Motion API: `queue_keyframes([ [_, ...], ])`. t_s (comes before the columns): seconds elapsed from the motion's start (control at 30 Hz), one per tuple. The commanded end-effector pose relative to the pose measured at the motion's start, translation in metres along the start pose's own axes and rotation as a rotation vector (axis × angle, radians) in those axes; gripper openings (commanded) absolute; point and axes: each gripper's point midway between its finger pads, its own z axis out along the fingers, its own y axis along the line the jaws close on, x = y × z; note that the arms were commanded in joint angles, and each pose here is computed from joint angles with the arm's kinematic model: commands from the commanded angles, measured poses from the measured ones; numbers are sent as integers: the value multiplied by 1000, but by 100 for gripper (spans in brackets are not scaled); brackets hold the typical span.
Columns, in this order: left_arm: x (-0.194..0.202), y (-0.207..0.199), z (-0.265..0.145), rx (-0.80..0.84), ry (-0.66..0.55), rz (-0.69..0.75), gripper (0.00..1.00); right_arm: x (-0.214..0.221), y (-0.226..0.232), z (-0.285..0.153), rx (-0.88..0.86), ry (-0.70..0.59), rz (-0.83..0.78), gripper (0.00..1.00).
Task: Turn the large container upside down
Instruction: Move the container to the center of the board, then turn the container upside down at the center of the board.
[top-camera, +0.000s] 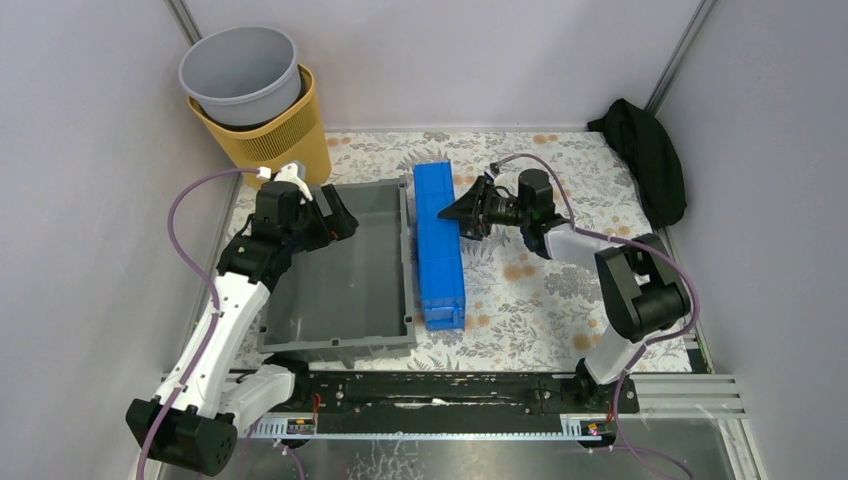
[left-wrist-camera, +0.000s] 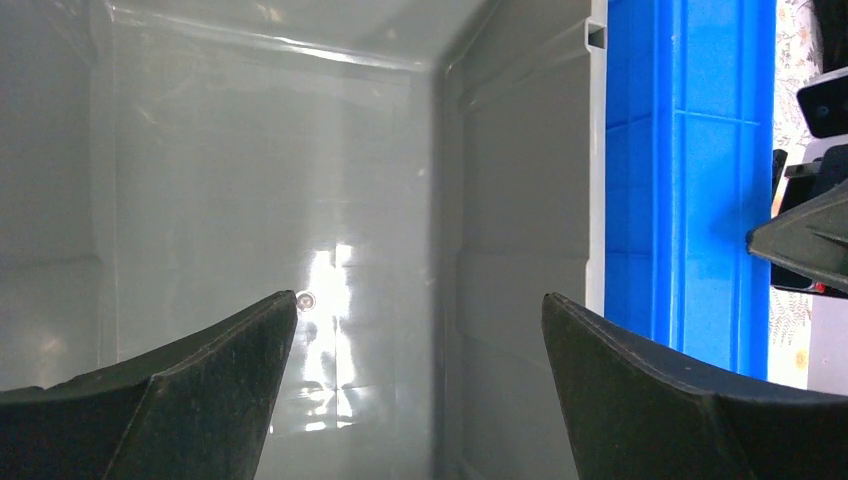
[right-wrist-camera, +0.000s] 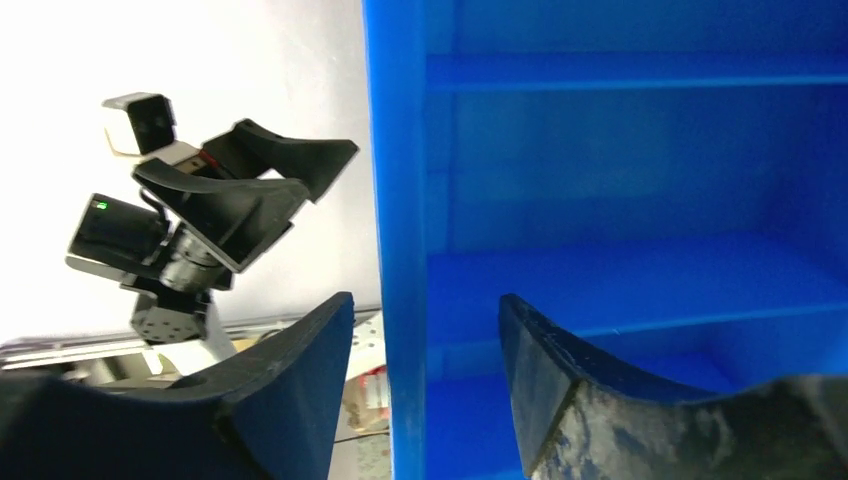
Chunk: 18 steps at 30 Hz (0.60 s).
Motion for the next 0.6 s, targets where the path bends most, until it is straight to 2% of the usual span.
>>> queue_keyframes([
  [0.0, -8, -7, -4, 34, -20, 25, 100, 8, -1, -15, 119, 14, -131, 66],
  [0.1, -6, -7, -5, 36, -18, 26, 100, 8, -3, -26, 235, -5, -182, 68],
  [0.37, -6, -7, -8, 42, -22, 23, 100, -10, 6, -63, 545, -114, -332, 65],
  [0.57, -5, -8, -9, 47, -23, 19, 100, -10, 9, -71, 712, -113, -415, 62],
])
